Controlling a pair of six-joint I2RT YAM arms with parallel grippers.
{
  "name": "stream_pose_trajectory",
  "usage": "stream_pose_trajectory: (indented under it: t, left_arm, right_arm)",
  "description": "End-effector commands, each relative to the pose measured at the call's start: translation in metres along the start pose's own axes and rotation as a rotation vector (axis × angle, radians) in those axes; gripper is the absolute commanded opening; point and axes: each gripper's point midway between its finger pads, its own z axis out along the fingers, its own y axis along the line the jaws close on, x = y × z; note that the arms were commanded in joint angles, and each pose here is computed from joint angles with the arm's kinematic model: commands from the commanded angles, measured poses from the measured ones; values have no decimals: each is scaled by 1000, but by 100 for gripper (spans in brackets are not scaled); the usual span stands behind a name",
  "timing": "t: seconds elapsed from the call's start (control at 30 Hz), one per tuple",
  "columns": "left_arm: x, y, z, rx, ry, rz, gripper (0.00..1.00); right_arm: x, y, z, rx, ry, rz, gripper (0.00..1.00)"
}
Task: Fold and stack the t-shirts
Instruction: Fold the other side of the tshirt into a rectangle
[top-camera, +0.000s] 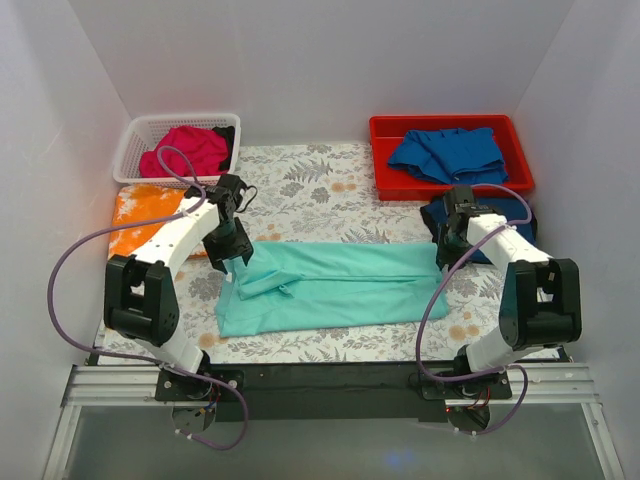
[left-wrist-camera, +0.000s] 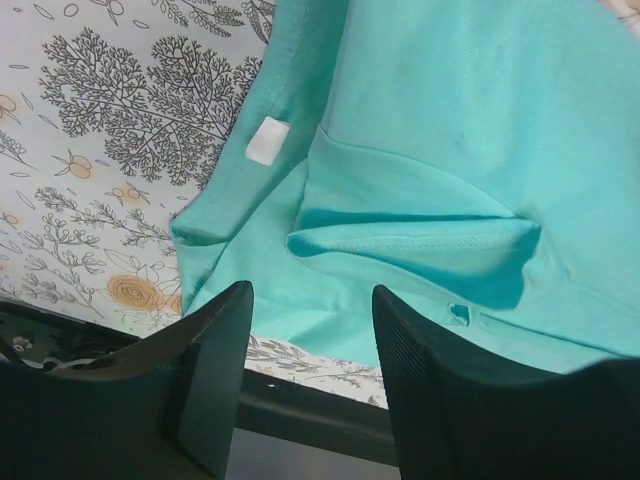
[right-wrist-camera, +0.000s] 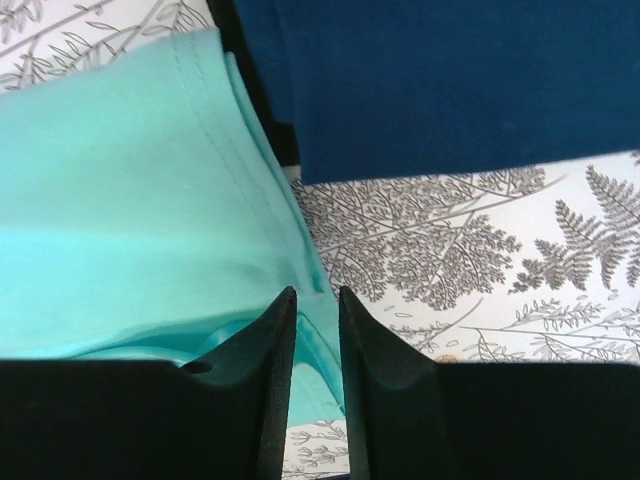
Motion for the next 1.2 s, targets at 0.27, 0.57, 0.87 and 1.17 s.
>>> stream_pose_trajectory:
  t: [0.27,0.57,0.87,1.17]
  left_arm:
    - [-25,-46,-10,115,-101,61,41]
    - [-38,-73,38,98,-69,64,41]
    - [-6,-20,61,-44,41,-4,39]
    - [-28,-25,23,14,-33,-10,39]
  right_arm:
    - [-34,0,-38,14,-173,18,30]
    - [-51,105,-30,-259,-161,-173,29]
    - [-32,232,-34,-445,-121,-542,29]
    - [-2,305,-28,-636,27,-707,29]
